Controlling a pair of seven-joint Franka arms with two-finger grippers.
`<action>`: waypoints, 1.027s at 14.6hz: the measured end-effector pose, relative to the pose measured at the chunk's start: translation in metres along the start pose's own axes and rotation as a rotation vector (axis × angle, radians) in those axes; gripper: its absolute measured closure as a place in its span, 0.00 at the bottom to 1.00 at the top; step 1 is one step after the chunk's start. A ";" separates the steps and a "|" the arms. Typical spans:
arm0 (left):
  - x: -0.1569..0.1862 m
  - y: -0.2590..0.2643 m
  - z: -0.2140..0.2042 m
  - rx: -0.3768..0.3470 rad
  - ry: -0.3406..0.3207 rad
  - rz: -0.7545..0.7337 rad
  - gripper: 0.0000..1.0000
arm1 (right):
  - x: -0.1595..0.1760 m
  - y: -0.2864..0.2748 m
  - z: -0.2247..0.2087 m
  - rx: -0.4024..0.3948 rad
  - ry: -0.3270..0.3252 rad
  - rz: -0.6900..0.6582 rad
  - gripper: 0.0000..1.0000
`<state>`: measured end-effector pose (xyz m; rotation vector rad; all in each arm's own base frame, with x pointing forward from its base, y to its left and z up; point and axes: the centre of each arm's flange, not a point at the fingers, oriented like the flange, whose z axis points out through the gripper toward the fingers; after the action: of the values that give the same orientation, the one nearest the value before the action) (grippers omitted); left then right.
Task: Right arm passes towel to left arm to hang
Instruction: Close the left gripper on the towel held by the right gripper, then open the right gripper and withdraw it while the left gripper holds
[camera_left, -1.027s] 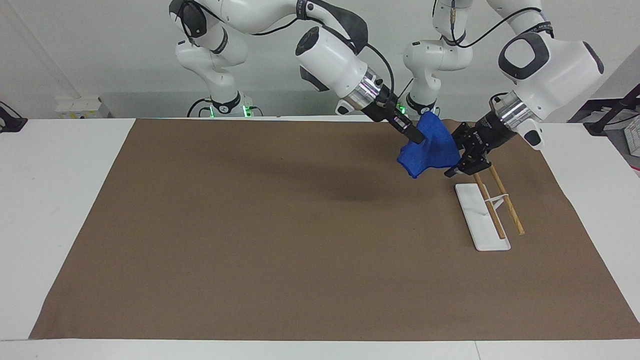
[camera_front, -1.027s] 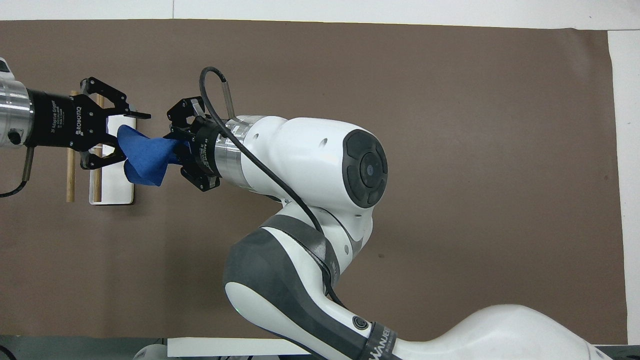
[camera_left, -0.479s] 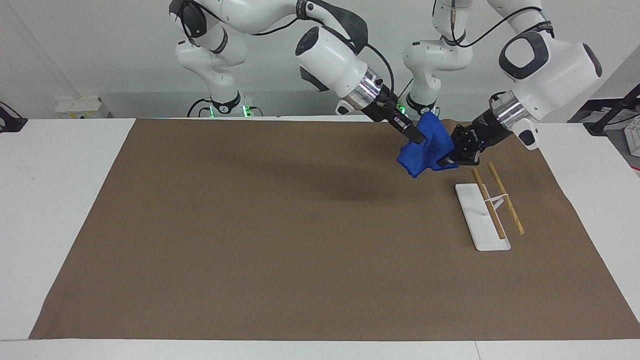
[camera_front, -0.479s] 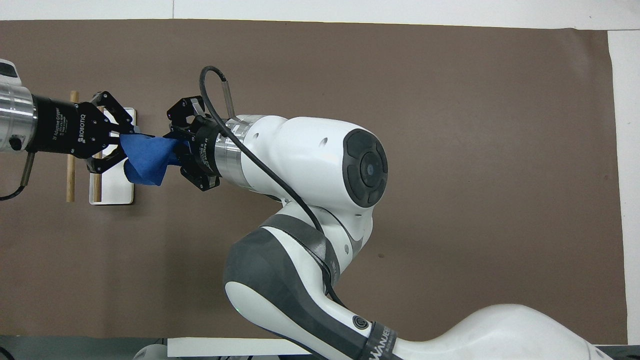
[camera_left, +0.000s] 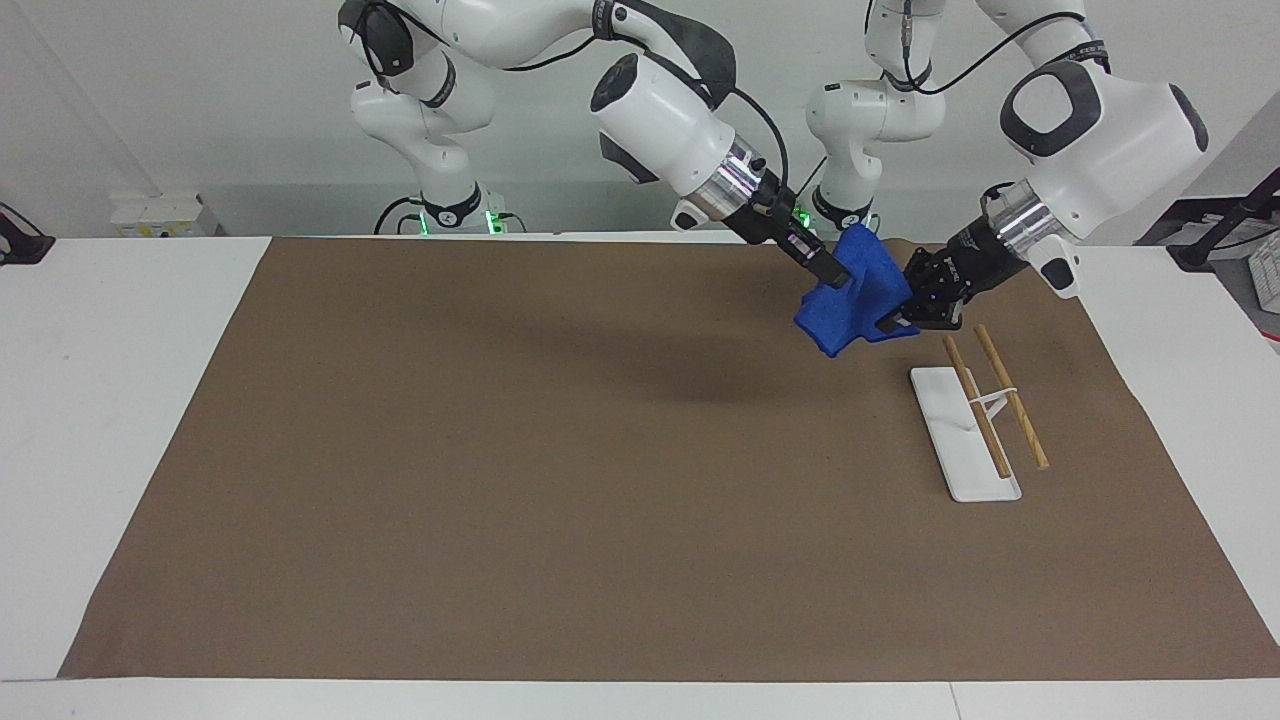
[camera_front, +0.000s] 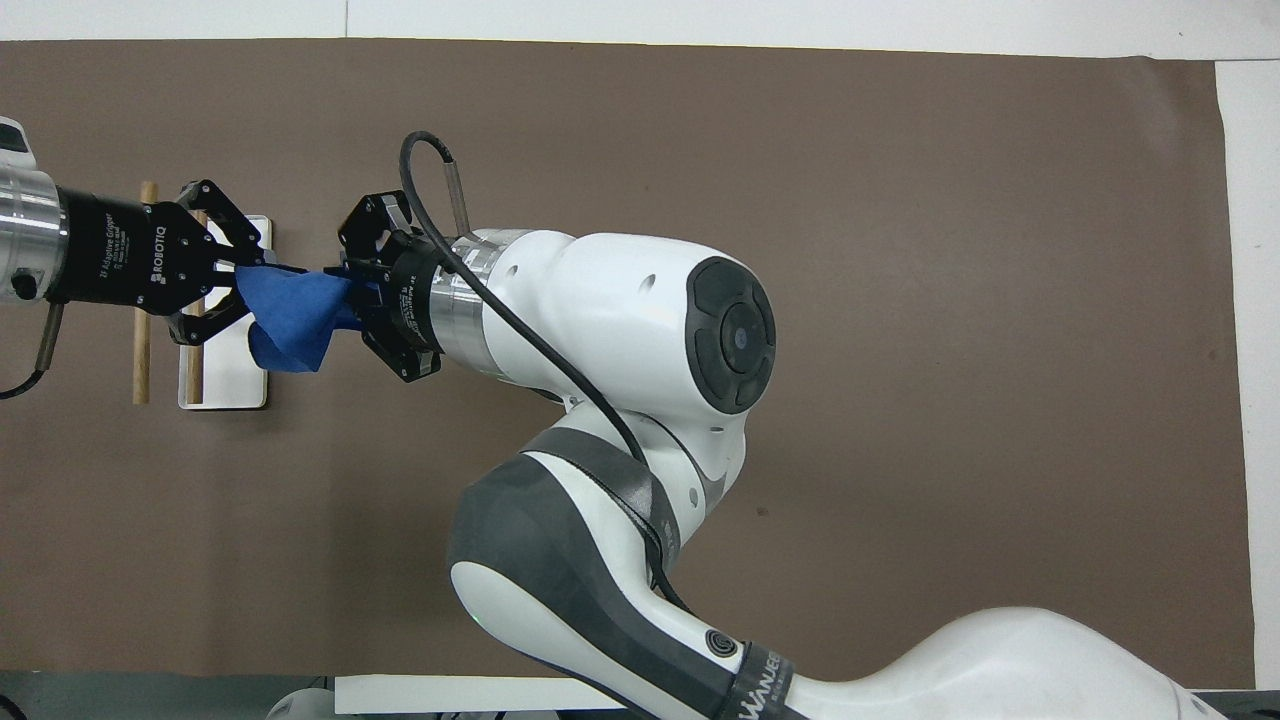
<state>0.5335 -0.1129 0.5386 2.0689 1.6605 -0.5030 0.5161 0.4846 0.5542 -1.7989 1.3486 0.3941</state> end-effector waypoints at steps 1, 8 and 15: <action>0.000 0.000 0.000 0.000 0.000 0.000 0.98 | 0.000 0.000 0.000 0.000 0.000 0.001 0.78; -0.001 0.007 -0.021 -0.044 0.004 0.009 0.98 | 0.000 0.000 0.000 0.000 0.002 -0.011 0.04; -0.007 0.023 -0.044 -0.119 0.016 0.028 0.98 | 0.037 0.003 0.002 -0.128 0.108 -0.473 0.00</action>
<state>0.5554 -0.0986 0.5816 2.0116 1.6276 -0.3701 0.5282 0.4622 0.5269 -2.1968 0.9383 0.1295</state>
